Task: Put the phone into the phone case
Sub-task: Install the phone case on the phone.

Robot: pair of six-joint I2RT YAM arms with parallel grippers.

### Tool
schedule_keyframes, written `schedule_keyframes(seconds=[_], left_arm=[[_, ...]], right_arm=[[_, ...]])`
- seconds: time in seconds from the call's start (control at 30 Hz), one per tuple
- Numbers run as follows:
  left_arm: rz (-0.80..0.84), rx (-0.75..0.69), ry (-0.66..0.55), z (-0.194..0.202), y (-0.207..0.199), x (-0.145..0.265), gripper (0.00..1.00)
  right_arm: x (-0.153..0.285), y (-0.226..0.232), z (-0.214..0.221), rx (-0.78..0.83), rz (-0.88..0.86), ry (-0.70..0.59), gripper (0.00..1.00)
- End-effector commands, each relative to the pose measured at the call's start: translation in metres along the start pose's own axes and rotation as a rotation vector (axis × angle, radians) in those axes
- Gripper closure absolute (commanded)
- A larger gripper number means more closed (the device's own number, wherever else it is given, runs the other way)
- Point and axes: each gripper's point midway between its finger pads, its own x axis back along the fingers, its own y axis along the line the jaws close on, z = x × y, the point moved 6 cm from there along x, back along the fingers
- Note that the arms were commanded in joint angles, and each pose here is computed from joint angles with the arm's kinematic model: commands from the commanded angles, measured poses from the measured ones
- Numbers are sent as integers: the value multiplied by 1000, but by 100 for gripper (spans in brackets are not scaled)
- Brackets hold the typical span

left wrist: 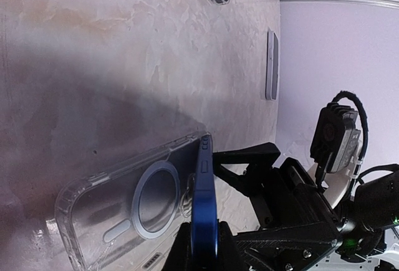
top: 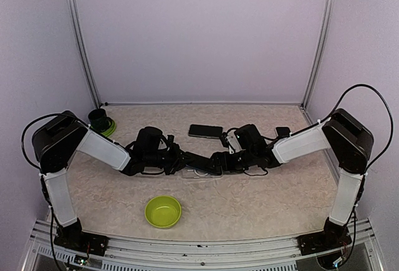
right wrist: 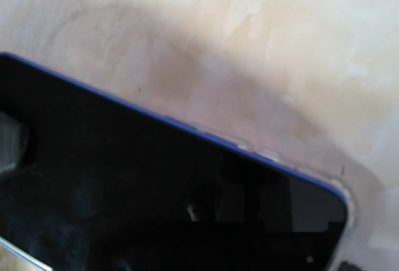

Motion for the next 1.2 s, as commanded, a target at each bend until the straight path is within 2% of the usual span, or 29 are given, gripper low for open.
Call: schedule_keyframes(seconds=[0.0, 0.2, 0.57, 0.73, 0.83, 1.0, 1.17], left_arm=[[-198, 79, 90, 26, 52, -9, 100], [-263, 107, 116, 29, 61, -11, 100], [-212, 197, 153, 36, 70, -9, 100], [-222, 190, 145, 35, 72, -7, 100], [-183, 204, 157, 36, 71, -9, 100], [10, 203, 167, 38, 58, -8, 100], [64, 162, 172, 39, 52, -10, 100]], right_arm=[[-12, 12, 17, 22, -49, 73, 6], [-12, 11, 15, 30, -34, 73, 6], [-11, 12, 12, 40, -27, 73, 6], [-12, 11, 12, 41, -25, 76, 6], [-12, 9, 12, 38, -28, 80, 6], [1, 2, 7, 0, -71, 49, 5], [16, -15, 3, -29, -49, 18, 5]])
